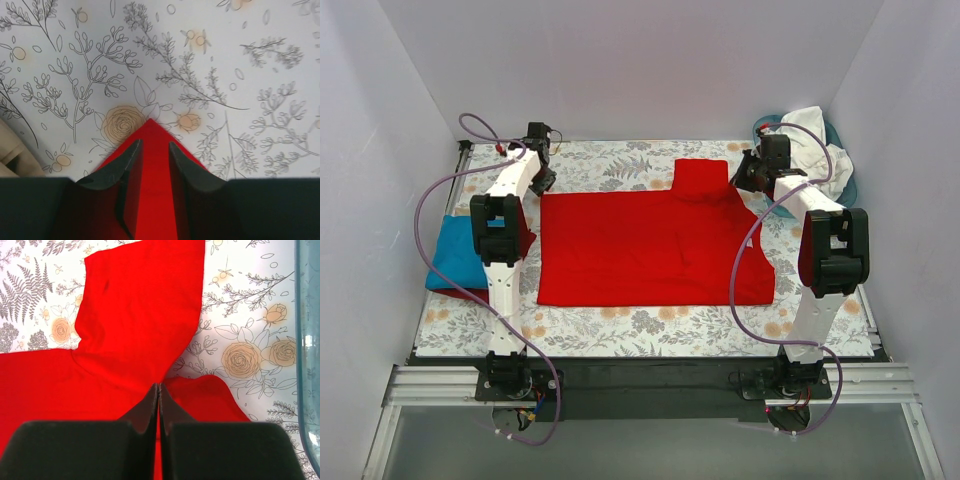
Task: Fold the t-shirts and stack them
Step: Fold the tshirt
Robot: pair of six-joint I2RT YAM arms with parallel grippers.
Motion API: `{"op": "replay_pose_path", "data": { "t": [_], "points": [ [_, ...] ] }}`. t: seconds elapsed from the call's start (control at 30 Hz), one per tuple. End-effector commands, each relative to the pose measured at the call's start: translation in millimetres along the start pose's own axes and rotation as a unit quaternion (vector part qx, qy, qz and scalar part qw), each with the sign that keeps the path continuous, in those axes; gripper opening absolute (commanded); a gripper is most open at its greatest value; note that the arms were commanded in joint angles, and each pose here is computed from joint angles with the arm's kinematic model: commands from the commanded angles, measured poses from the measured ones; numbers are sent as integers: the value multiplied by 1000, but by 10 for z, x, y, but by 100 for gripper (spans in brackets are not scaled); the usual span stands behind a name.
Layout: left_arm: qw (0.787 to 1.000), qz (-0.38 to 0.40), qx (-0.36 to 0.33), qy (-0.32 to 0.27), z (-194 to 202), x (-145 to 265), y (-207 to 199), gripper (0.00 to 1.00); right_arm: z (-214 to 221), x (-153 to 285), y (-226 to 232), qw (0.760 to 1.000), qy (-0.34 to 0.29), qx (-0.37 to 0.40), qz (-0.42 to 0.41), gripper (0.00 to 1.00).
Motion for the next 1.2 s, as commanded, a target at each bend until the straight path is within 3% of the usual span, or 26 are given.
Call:
{"op": "replay_pose_path", "data": {
  "t": [0.0,0.13,0.67,0.83,1.0,1.17],
  "points": [
    [998,-18,-14,-52,-222,300,-10,27,-128,31,99,999,-24,0,-27,1],
    [998,-20,-35,-42,-92,193,-44,33,-121,16,103,999,-22,-1,-30,1],
    [993,-74,-86,-24,219,-157,-59,40,-72,-33,26,999,-14,-5,-30,1],
    [993,-72,-89,-16,300,-201,-76,32,-70,-36,9,999,-12,-6,-32,1],
    [994,-68,-81,-15,297,-145,-87,10,-76,-9,-7,999,-13,-8,-33,1],
    [996,-46,-64,-34,186,45,-106,4,-131,62,28,999,-20,-7,-40,1]
  ]
}}
Point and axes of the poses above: each gripper's point midway between its finger pads, its own x axis back along the fingers, its own y axis along the line the jaws close on, z = x × y, the point moved 6 cm from there along x, back along the fingers, and after that the axes turned 12 degrees about -x, right-handed, at the moved point
